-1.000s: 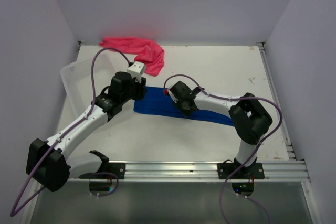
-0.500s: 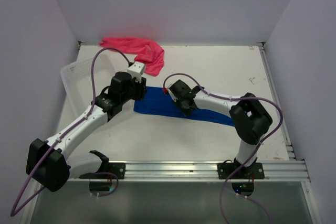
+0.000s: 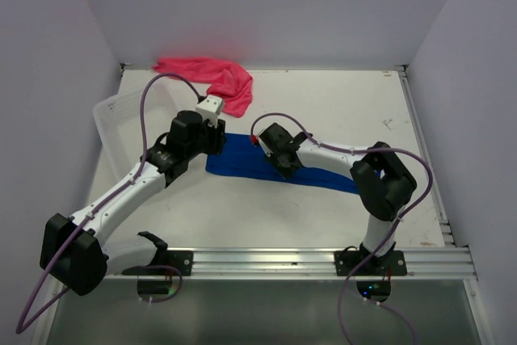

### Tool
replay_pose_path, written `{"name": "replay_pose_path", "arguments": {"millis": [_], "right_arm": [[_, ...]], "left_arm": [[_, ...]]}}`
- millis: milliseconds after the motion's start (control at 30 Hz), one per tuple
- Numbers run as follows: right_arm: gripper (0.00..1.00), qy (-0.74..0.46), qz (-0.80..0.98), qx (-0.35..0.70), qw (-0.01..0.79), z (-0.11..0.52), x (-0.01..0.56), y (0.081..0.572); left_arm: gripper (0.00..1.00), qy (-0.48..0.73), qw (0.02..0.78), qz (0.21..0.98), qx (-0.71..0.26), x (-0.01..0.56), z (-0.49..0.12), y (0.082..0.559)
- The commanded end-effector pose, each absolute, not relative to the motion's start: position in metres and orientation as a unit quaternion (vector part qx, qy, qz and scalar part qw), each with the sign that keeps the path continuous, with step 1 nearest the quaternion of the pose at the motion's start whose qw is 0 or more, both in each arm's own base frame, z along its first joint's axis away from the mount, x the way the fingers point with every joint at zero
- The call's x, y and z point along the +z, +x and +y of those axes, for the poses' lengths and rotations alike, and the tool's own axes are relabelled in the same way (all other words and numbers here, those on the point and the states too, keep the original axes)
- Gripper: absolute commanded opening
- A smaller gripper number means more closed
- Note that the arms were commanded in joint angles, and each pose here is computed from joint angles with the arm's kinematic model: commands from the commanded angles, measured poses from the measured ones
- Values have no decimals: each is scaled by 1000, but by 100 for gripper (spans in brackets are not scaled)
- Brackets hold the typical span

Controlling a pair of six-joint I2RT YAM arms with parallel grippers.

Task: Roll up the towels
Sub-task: Fold the towel

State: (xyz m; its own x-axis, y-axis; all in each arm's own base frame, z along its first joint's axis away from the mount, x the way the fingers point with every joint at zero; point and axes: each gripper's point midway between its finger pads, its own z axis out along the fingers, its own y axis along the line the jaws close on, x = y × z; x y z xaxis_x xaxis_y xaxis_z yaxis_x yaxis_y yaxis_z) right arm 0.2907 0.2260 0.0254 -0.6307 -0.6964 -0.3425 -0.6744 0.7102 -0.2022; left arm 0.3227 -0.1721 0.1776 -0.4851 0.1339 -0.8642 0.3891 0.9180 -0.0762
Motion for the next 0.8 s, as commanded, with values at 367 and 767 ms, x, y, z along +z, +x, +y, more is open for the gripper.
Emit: {"name": "replay_pose_path", "arguments": {"millis": [367, 767], "right_arm": [[14, -374, 903, -18, 213, 235, 36, 296], [12, -381, 900, -1, 213, 239, 57, 293]], "left_arm": [[48, 162, 503, 837, -143, 192, -176, 323], [48, 163, 503, 836, -145, 192, -177, 322]]}}
